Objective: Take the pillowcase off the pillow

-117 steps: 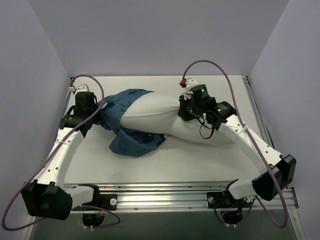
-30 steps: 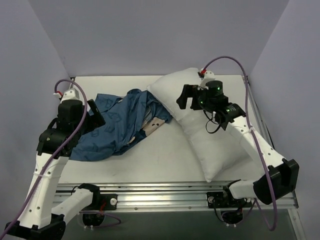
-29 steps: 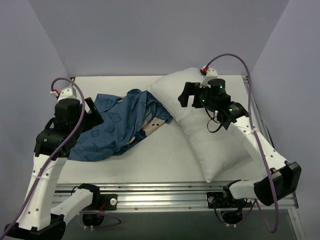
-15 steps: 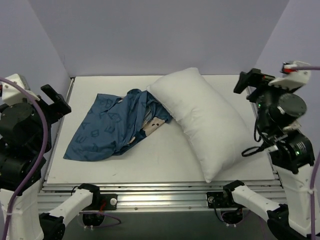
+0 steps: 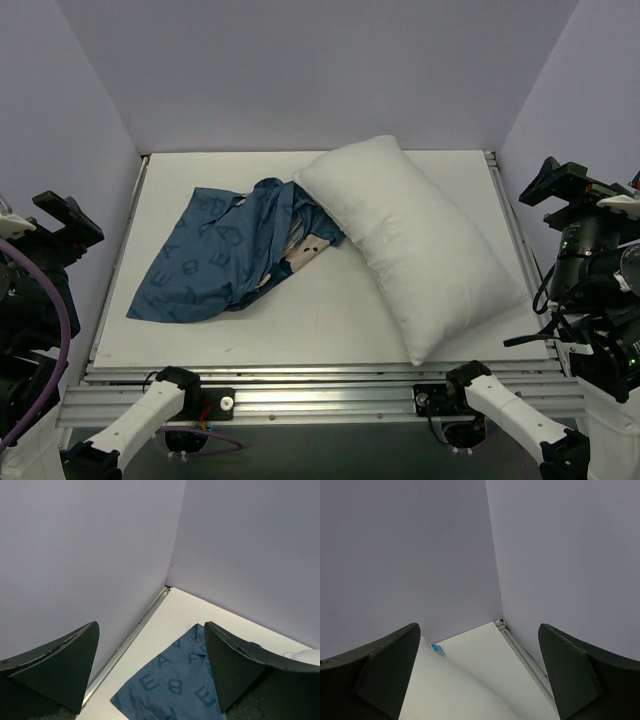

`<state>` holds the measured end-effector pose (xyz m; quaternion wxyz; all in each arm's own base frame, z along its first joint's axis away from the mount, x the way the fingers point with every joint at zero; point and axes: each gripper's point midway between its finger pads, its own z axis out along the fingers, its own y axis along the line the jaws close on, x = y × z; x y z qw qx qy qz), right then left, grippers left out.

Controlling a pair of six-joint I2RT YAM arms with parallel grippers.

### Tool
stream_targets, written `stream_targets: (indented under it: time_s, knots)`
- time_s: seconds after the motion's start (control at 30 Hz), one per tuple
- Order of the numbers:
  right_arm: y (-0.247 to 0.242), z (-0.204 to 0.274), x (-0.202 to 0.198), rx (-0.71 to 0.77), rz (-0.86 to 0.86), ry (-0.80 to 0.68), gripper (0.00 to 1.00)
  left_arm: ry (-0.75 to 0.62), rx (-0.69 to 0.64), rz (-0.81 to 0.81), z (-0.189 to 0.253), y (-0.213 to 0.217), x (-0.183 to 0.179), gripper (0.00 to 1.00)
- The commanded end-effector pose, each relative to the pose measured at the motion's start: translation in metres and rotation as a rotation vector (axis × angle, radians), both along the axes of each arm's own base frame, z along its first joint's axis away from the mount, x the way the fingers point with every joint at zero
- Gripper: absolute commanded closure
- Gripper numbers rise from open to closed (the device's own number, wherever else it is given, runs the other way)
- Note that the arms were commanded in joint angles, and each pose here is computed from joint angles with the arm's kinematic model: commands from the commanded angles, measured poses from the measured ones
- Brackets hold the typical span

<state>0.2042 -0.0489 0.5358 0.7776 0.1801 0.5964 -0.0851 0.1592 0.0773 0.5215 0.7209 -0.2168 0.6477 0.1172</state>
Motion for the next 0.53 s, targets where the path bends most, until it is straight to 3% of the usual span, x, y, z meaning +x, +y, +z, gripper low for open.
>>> stream_targets:
  time_s: [0.0,0.5]
  knots:
    - [-0.007,0.009,-0.006,-0.002,-0.032,-0.035,0.0,-0.07,0.016,0.059,0.015,0.011,-0.008,0.06]
    - [-0.001,0.009,-0.005,-0.021,0.006,-0.035,0.0,-0.073,0.015,0.052,0.009,0.007,0.003,0.06]
